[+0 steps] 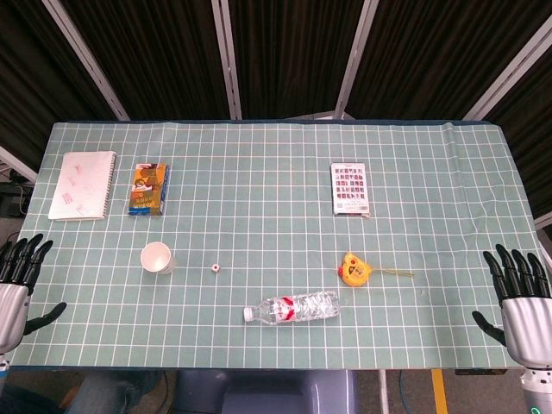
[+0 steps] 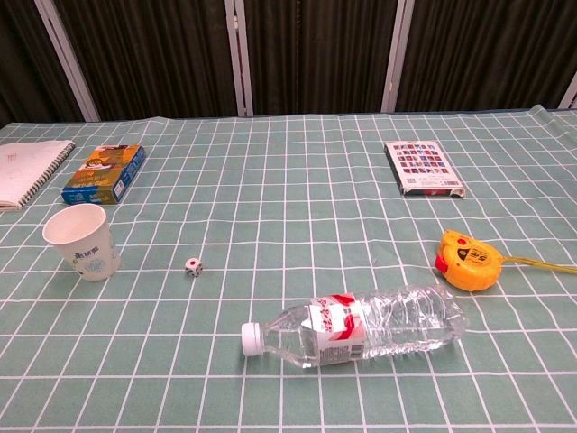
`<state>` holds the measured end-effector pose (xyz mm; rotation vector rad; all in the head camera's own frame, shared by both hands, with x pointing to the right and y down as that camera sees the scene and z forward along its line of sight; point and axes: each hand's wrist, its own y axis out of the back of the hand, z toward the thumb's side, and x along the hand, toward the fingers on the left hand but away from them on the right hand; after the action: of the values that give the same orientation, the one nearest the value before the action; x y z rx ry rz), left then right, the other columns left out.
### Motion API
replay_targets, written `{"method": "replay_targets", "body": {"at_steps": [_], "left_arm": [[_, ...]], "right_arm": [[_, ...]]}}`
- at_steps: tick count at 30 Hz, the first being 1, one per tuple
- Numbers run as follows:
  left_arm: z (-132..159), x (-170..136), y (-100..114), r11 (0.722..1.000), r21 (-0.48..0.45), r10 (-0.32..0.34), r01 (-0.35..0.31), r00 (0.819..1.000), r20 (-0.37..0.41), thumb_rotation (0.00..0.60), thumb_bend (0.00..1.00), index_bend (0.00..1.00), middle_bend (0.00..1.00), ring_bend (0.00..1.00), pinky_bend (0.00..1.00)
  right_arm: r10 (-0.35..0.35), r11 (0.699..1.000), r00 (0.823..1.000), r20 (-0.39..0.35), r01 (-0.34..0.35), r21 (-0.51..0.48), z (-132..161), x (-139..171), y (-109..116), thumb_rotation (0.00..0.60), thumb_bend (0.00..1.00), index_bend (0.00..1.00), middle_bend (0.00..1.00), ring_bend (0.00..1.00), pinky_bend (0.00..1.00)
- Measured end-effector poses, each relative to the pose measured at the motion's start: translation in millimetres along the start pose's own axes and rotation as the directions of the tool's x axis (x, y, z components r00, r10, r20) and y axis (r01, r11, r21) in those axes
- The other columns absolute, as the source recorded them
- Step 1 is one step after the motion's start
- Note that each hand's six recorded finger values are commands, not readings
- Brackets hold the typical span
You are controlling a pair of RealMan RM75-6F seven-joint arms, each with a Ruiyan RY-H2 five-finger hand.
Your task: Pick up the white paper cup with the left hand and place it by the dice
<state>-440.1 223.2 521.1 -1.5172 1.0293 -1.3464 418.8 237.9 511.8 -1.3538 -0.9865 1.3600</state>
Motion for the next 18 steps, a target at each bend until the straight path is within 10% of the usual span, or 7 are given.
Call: {"method": "replay_targets", "body": {"at_steps": [10, 18], "left_arm": [[-1.5, 3.1, -3.9, 1.0, 0.028, 0.003, -0.003, 1.0, 0.017, 0.6, 0.0, 0.0, 0.0, 0.0, 0.0], [29.7, 26.7, -35.5, 0.982, 0.19, -0.034, -0.003, 0.981, 0.19, 0.6, 0.0, 0.0, 0.0, 0.0, 0.0]], "right_arm": [[0.012, 1.0, 1.0, -0.002, -0.012, -0.023, 1.1, -1.3, -0.9, 0.6, 0.0, 0.0, 0.0, 0.0, 0.0], [0.014, 0.999, 1.0, 0.003, -0.013, -0.047, 1.9, -7.3, 0.7, 0.6, 0.0, 0.0, 0.0, 0.0, 0.0]]}}
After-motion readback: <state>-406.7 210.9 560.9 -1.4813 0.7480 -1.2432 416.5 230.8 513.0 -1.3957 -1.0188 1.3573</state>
